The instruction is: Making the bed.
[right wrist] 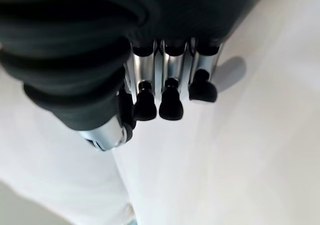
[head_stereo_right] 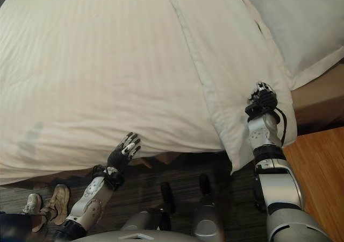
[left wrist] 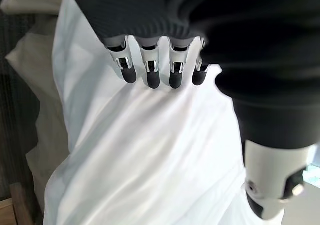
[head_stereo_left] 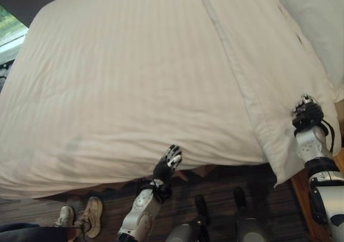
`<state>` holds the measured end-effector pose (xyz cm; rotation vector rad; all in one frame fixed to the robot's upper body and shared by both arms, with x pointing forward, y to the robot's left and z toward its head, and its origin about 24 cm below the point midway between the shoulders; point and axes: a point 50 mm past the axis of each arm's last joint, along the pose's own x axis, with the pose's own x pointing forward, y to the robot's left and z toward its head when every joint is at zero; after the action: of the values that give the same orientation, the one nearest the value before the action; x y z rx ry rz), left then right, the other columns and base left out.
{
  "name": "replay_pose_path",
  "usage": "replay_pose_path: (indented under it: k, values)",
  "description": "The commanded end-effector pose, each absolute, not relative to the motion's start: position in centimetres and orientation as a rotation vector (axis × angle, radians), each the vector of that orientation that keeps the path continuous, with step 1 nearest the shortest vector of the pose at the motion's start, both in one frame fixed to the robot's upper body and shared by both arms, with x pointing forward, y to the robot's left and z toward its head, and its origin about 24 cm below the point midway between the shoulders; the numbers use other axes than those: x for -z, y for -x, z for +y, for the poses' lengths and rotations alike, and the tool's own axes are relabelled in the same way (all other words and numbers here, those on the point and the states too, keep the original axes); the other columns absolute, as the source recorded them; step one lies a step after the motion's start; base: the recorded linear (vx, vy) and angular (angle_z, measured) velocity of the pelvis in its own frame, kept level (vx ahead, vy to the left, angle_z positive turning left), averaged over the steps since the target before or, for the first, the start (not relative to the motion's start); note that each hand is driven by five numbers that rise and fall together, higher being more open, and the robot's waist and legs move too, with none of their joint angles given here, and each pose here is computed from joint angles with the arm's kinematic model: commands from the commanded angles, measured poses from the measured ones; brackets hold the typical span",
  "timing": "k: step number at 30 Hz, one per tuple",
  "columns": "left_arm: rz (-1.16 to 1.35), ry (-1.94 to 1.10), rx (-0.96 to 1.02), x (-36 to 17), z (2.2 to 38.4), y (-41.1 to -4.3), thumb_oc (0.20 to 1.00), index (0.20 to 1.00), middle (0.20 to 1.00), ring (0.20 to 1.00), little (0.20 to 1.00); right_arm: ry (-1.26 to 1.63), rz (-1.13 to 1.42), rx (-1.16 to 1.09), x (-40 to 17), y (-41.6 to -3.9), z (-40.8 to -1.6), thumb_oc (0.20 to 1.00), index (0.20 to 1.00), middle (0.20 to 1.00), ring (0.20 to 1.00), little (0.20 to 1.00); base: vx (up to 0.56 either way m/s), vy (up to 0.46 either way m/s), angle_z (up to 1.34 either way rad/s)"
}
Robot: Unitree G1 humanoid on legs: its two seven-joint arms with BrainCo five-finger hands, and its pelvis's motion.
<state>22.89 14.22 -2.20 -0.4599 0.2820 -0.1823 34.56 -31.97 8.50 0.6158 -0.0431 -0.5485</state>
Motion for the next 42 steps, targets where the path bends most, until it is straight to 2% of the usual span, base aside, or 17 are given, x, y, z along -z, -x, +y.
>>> replay_pose_path:
  k: [1,3,4,8,12,16,23,28,29,34,38,42]
  values:
    - [0.209,0.465,0.221,1.1,14.0,-23.8,1.0,1.0,1.0,1.0,1.0,-0.724,0.03,0.635,-5.7,-33.4,-32.4,0.2,0.2,0.2,0.2,0.2,0.0,0.0,0.0]
    - [0.212,0.469,0.224,1.2,13.9,-23.8,1.0,1.0,1.0,1.0,1.0,-0.762,0.067,0.661,-4.0,-32.5,-32.2,0.2,0.2,0.2,0.2,0.2,0.0,0.0,0.0]
    - [0.206,0.478,0.224,1.1,13.8,-23.8,1.0,1.0,1.0,1.0,1.0,-0.808,0.166,0.695,-0.3,-30.6,-31.2,0.2,0.2,0.2,0.2,0.2,0.0,0.0,0.0]
    - [0.195,0.499,0.211,1.1,13.7,-23.8,1.0,1.0,1.0,1.0,1.0,-0.905,0.342,0.768,6.0,-26.3,-28.2,0.2,0.2,0.2,0.2,0.2,0.0,-0.002,-0.02]
    - [0.198,0.512,0.199,1.3,13.6,-23.7,1.0,1.0,1.0,1.0,1.0,-0.969,0.434,0.837,9.0,-23.3,-26.7,0.2,0.2,0.2,0.2,0.2,0.0,-0.001,-0.02]
    - [0.201,0.526,0.206,1.4,13.4,-23.6,1.0,1.0,1.0,1.0,1.0,-0.999,0.457,0.888,10.1,-21.6,-26.6,0.2,0.2,0.2,0.2,0.2,0.0,0.0,0.0]
    - [0.219,0.504,0.204,1.7,13.5,-23.4,1.0,1.0,1.0,1.0,1.0,-0.98,0.412,0.927,9.6,-21.4,-28.1,0.2,0.2,0.2,0.2,0.2,0.0,0.007,0.01]
    - [0.228,0.411,0.196,2.0,15.2,-23.3,1.0,1.0,1.0,1.0,1.0,-0.834,0.365,0.816,8.3,-21.8,-28.9,0.2,0.2,0.2,0.2,0.2,-0.03,0.001,0.0]
    - [0.262,0.362,0.204,2.7,15.9,-23.0,1.0,1.0,1.0,1.0,1.0,-0.777,0.318,0.75,7.8,-20.8,-29.0,0.2,0.2,0.2,0.2,0.2,-0.01,-0.007,0.05]
    - [0.347,0.301,0.256,4.1,16.1,-22.0,1.0,1.0,1.0,1.0,1.0,-0.825,0.322,0.716,8.8,-19.2,-27.5,0.2,0.2,0.2,0.2,0.2,-0.01,0.018,0.1]
    - [0.405,0.281,0.265,5.1,16.6,-20.9,1.0,1.0,1.0,1.0,1.0,-0.89,0.331,0.775,9.7,-17.8,-27.3,0.2,0.2,0.2,0.2,0.2,0.01,0.017,-0.29]
    - [0.47,0.269,0.186,6.4,18.7,-18.7,1.0,1.0,1.0,1.0,1.0,-0.882,0.377,0.828,10.8,-14.8,-27.8,0.2,0.2,0.2,0.2,0.2,0.05,0.087,-0.1]
